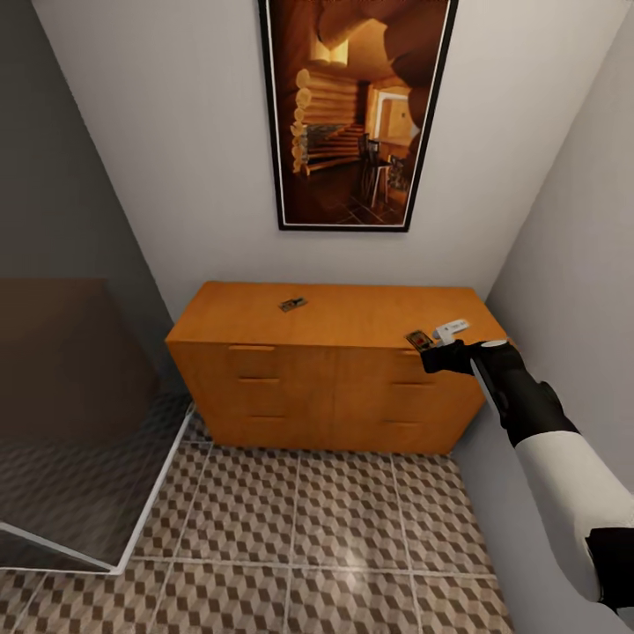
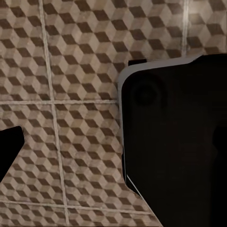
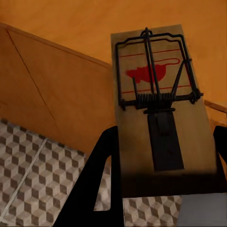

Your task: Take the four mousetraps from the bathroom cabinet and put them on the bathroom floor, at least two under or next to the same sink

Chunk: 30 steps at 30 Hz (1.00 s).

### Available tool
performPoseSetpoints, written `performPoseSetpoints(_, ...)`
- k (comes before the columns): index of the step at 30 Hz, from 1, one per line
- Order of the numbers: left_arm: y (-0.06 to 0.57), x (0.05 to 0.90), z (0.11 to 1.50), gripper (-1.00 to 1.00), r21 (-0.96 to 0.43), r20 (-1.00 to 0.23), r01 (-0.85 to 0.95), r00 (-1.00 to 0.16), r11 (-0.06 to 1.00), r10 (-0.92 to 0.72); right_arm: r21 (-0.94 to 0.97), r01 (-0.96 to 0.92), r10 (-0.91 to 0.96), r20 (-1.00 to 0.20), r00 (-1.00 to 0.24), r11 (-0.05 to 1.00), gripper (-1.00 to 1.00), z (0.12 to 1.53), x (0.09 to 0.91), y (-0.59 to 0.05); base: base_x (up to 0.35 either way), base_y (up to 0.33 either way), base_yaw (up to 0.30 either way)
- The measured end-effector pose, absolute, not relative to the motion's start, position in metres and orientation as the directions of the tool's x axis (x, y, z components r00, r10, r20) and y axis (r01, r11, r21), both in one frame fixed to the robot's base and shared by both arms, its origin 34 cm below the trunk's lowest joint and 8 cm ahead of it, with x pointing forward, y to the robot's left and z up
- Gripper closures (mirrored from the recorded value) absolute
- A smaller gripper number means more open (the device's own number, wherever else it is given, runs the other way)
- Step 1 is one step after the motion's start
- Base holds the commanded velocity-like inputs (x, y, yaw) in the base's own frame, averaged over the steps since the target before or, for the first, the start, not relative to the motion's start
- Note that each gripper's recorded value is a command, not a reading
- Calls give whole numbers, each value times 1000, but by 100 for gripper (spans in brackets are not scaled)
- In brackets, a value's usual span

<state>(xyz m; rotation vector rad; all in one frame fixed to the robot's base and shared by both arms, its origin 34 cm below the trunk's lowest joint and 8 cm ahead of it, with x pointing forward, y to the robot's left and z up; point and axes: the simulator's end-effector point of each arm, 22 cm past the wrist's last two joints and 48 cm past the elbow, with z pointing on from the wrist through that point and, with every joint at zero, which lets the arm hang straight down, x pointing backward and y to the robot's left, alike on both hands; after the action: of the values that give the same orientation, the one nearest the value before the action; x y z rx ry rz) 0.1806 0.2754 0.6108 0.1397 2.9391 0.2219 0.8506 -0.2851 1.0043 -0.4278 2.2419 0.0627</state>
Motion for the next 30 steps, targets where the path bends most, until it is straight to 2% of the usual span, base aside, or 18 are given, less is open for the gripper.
performPoseSetpoints(8,275,182,611,-100,157,-185,81,-977,984,110,-149,-298,-298,-778,-553,943,100,1007,859,-293,-246,146,0)
performPoseSetpoints(19,275,182,611,-100,156,-187,80,-976,984,109,-175,-309,-308,-833,-460,935,100,956,854,-300,-22,14,0)
performPoseSetpoints(30,275,182,611,-100,157,-186,80,-977,984,108,-118,-285,-242,-860,-450,951,100,874,811,-313,0,0,0)
